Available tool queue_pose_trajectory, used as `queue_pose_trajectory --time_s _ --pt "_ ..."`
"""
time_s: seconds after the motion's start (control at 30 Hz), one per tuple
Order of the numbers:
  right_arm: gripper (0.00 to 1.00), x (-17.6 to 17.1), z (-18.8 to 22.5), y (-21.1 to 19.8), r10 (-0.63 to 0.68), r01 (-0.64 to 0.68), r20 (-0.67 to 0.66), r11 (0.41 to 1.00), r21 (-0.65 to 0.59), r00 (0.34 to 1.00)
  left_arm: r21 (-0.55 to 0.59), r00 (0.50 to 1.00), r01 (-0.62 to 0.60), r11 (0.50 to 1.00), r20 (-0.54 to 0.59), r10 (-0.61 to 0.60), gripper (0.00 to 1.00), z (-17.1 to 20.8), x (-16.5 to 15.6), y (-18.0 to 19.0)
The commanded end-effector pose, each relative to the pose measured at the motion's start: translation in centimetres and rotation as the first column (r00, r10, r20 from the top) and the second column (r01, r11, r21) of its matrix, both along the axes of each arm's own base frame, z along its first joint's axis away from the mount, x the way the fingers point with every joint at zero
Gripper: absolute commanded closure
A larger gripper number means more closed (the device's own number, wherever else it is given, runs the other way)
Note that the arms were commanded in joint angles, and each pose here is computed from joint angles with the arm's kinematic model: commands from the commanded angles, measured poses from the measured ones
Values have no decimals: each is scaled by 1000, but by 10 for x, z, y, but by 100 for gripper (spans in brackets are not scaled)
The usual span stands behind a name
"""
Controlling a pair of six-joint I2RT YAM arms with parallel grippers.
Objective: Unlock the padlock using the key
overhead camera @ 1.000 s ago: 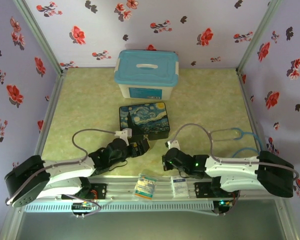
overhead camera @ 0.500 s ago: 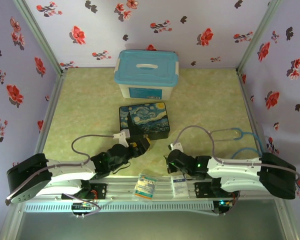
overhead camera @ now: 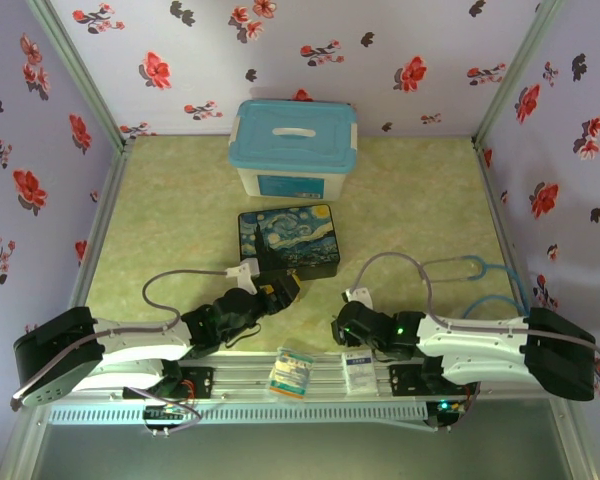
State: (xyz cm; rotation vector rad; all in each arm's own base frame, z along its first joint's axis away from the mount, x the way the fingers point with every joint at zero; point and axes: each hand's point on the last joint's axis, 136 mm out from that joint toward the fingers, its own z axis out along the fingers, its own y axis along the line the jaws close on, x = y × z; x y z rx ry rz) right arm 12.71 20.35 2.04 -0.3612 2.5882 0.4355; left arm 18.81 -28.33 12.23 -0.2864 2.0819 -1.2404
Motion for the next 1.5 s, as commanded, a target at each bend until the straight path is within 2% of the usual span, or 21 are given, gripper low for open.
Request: queue_pose_trajectory --time_s 0.0,0.13,0.43,0.57,0.7,0.87,0.97,1.17,1.27,1.47 --pt "48 8 6 -7 -8 10 40 998 -65 999 -17 999 -16 1000 31 17 14 11 2 1" --pt "49 10 2 -4 19 -14 40 992 -122 999 -12 999 -17 1000 32 17 14 11 2 2" --pt "59 11 -13 9 56 -53 15 987 -150 998 3 999 -24 1000 27 24 13 4 2 5" --pt "69 10 -20 18 80 -81 -14 979 -185 997 9 999 -30 1000 28 30 13 2 2 6" --pt "87 4 -28 18 92 -96 -28 973 -209 995 13 999 -31 999 25 30 13 0 2 7" --pt "100 1 -26 19 70 -73 -24 987 -140 997 21 999 -34 999 20 33 13 -5 1 9" --pt "100 4 -13 24 70 -70 2 995 -71 998 27 999 -24 999 23 23 15 -4 1 7" --pt "100 10 21 35 96 -100 45 989 106 994 85 992 76 994 97 -84 18 10 -5 -14" --pt "100 16 40 39 95 -106 64 973 205 993 60 977 130 990 161 -139 25 29 -6 -29" --pt "100 20 60 39 102 -120 87 962 246 991 97 960 227 969 147 -239 24 25 -13 -53"
